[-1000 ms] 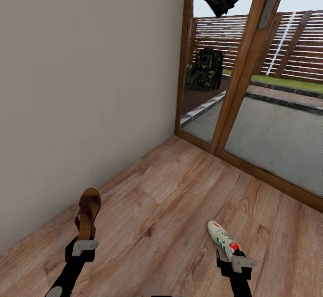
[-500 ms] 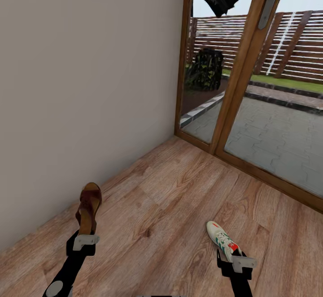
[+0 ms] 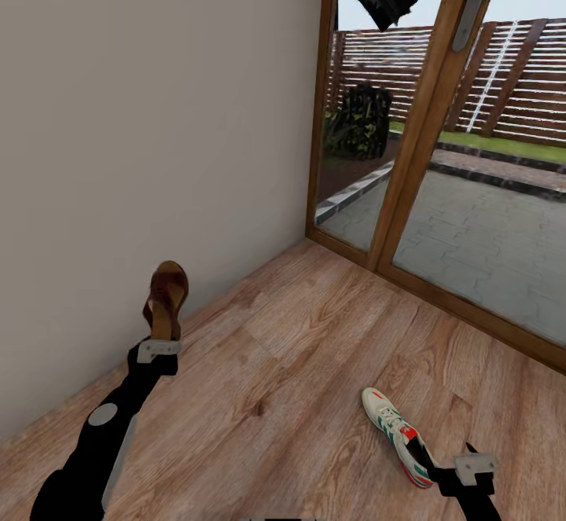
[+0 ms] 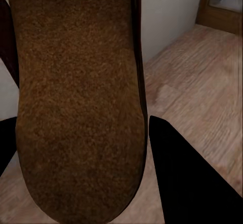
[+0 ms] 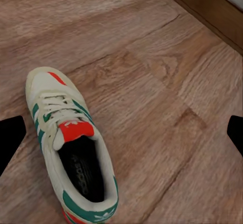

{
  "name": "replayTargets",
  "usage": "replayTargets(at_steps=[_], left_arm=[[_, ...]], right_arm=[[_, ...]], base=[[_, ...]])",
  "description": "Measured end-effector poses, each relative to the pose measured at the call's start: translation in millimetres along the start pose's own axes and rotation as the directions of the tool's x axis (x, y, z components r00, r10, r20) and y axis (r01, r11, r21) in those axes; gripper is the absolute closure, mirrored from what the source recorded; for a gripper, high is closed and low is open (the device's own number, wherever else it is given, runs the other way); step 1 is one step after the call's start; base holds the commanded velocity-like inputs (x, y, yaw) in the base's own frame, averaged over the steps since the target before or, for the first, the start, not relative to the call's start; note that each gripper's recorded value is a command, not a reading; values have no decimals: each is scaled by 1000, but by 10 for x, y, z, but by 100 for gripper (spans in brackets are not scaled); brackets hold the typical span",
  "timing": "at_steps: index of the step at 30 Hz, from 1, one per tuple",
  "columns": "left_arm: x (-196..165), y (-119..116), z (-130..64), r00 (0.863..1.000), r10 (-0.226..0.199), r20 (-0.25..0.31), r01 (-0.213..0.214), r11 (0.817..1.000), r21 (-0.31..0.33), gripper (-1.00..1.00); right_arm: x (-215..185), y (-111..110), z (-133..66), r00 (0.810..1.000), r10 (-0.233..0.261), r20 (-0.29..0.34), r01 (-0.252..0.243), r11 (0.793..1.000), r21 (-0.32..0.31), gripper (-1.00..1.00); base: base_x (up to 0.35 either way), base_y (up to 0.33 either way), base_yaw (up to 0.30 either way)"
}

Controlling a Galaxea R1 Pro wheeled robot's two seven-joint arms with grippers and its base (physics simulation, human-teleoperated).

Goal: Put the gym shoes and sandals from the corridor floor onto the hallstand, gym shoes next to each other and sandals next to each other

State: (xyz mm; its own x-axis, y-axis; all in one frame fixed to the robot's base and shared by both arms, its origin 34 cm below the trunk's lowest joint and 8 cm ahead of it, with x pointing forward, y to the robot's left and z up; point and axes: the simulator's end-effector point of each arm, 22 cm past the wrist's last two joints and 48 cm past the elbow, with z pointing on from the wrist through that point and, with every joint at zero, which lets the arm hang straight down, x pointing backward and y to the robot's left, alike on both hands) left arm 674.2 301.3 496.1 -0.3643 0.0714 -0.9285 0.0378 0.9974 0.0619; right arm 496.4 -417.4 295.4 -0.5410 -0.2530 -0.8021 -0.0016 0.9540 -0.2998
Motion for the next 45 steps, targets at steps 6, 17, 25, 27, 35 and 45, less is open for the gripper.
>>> replayTargets(at_steps=[6,17,25,27,35,45], left_arm=[[-884,-312,333,999,-4,33,1,996,89,100],[-1255,-1659,171,994,99,54,-112,870,479,100],[-1304,-1811,87,990,119,72,-139,849,509,100],[-1297,-1832,87,990,119,76,-141,847,512,100],[-1088,-1876,98,989,130,74,-149,842,518,100],[-849,-1891,124,989,129,74,-149,843,517,100]], right_arm=[[24,-45,-12,999,-49,0,48,990,-132,-100],[45,53,-36,989,-144,12,144,966,-217,-100],[-338,243,120,983,-152,99,172,954,-246,-100],[-338,279,196,985,-158,68,170,953,-250,-100],[-217,334,358,987,-162,16,161,956,-245,-100],[0,390,425,987,-160,14,158,958,-241,-100]], base=[[0,0,0],[0,0,0],[0,0,0],[0,0,0],[0,0,0],[0,0,0]])
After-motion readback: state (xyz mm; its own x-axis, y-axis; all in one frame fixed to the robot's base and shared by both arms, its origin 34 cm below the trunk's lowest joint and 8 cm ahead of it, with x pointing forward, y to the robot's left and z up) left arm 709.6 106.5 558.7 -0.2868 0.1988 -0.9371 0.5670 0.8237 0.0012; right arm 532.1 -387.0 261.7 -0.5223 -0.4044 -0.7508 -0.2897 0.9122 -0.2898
